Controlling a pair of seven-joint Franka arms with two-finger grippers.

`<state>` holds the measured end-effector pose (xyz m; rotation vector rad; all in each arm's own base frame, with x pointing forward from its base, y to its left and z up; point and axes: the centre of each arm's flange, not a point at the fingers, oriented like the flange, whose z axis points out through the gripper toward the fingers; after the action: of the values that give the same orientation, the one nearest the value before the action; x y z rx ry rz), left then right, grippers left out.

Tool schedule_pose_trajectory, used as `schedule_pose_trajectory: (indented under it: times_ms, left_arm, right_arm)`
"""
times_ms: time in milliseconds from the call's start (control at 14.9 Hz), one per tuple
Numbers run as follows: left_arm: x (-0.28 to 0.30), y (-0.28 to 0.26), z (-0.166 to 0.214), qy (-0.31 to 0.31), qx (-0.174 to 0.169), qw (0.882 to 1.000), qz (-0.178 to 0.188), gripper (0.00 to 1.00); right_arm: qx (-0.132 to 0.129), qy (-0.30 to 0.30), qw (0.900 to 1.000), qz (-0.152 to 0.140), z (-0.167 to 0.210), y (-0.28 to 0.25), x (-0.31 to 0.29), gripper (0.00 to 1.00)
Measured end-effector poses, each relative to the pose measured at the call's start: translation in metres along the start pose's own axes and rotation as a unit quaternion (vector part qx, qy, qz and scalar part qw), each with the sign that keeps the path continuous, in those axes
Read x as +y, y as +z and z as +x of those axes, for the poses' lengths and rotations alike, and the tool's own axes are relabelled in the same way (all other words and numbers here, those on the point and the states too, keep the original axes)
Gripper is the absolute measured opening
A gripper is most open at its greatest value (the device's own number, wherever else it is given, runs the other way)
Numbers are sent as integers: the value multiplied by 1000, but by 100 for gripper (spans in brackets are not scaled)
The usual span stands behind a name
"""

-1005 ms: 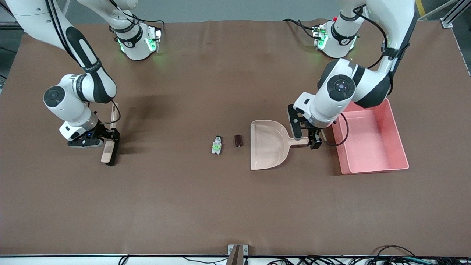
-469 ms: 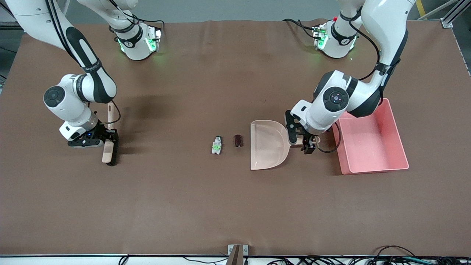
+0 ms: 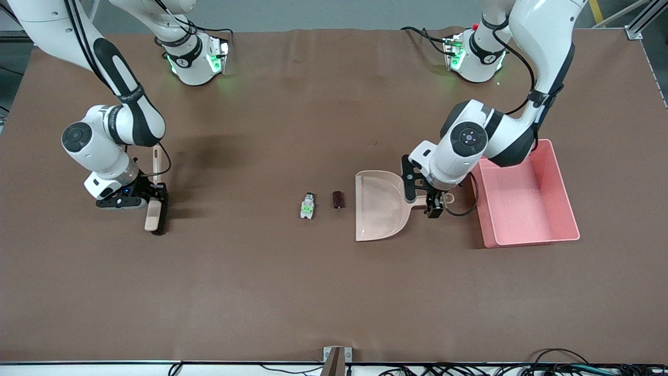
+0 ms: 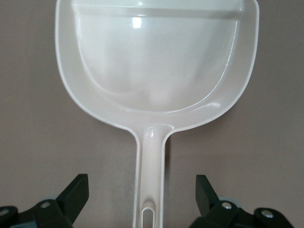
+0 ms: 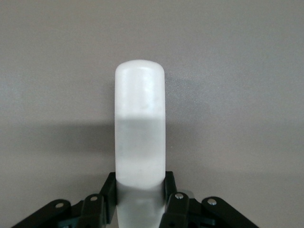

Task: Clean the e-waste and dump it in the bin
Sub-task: 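Grasp the brush handle with the right gripper while the left gripper grasps the dustpan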

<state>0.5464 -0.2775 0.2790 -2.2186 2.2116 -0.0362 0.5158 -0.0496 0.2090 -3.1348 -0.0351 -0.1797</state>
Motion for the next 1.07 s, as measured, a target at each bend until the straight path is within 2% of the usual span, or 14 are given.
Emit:
schedule_pose_trajectory:
  times_ms: [201,536,804,1005,1072]
  left_arm:
    - [3,18,7,23,-5,1000,7,100]
    - [0,45,2,35,-7,999,8,100]
    - [0,48,2,34,-7,999,7,100]
    - [0,51,3,33,-4,999,8,98]
    - [0,52,3,33,-4,999,8,93]
  right_arm:
    - [-12,10,1000,7,-1,1,-8,43]
    - [-26,32,999,14,-2,2,-64,43]
    - [-30,36,999,14,-2,2,-67,43]
    - [-35,38,999,13,-3,1,-65,43]
    - [-42,40,998,13,-4,0,-65,43]
